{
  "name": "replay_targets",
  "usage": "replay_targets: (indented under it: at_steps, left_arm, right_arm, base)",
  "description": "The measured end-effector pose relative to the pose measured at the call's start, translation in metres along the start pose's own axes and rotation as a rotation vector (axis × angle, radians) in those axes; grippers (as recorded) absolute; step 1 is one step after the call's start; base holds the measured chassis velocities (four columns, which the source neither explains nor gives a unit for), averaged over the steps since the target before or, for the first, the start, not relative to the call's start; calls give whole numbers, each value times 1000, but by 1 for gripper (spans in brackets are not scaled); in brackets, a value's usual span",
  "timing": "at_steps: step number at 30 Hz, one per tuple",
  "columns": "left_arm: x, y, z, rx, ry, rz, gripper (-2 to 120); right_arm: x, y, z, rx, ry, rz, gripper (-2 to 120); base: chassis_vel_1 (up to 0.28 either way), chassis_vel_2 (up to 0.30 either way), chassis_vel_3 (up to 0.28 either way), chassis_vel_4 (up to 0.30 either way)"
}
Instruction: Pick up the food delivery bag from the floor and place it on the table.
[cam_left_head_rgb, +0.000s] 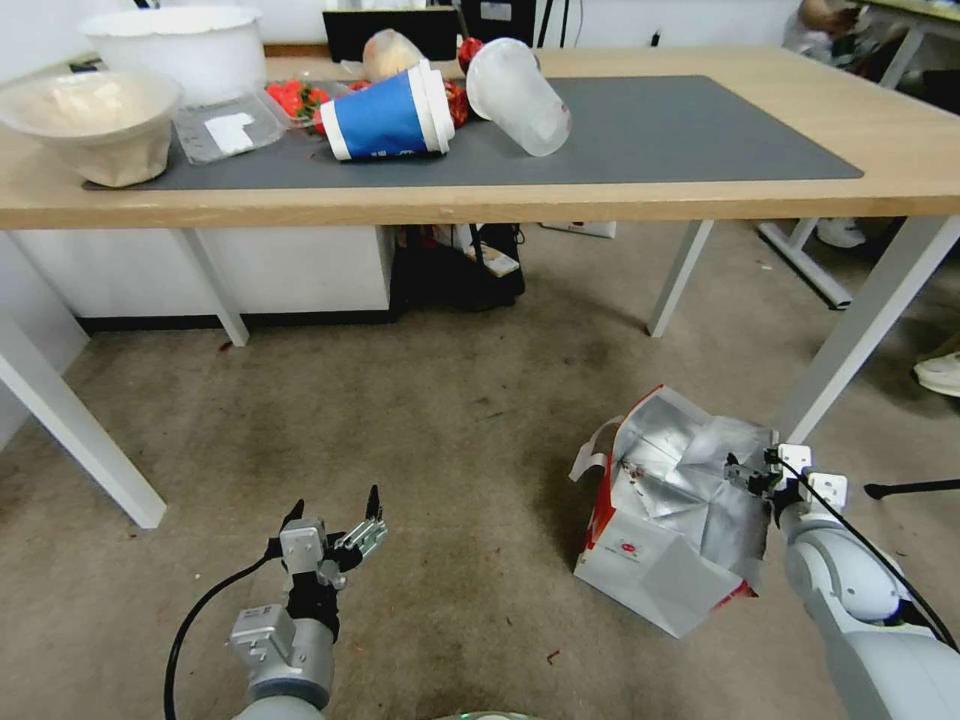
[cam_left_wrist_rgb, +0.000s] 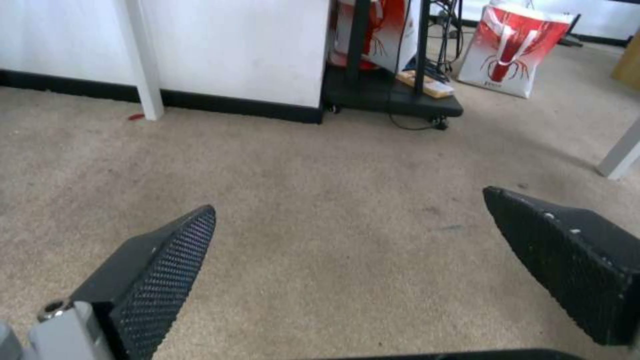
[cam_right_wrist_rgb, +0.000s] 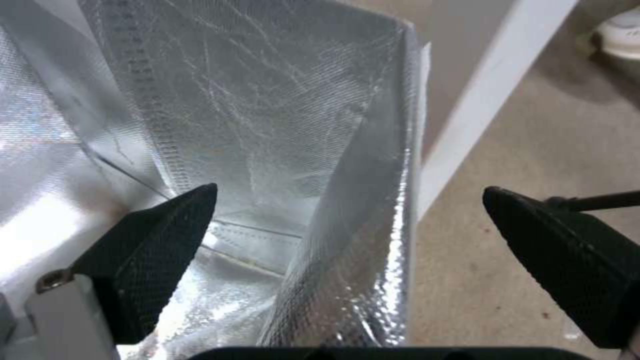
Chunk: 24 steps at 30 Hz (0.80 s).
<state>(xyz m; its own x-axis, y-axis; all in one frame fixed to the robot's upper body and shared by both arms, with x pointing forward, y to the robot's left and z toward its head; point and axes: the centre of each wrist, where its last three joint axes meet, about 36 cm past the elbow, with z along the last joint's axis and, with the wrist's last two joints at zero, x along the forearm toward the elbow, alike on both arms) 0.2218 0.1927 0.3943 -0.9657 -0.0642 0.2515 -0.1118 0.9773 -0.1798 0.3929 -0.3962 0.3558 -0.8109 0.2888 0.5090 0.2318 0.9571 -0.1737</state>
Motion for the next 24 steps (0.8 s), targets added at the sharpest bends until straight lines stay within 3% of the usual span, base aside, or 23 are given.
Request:
replay_targets:
  at_steps: [11,12,15,24]
  left_arm:
    - [3,2,2,3,-15,-11,100]
    - [4,1,2,5,-12,-5,100]
    - [5,1,1,4,-12,4,100]
    - [7,-2,2,13,-24,10,100]
  right_arm:
    - [-9,3,0,-24,22,-30,74]
    - [-8,3,-1,-25,20,-33,65]
    - [-7,3,-1,-25,18,-36,60]
    - [-3,-4,-1,-25,16,-29,23]
  base:
    - [0,0,0,0]
    - [0,0,0,0]
    - [0,0,0,0]
    - [0,0,0,0]
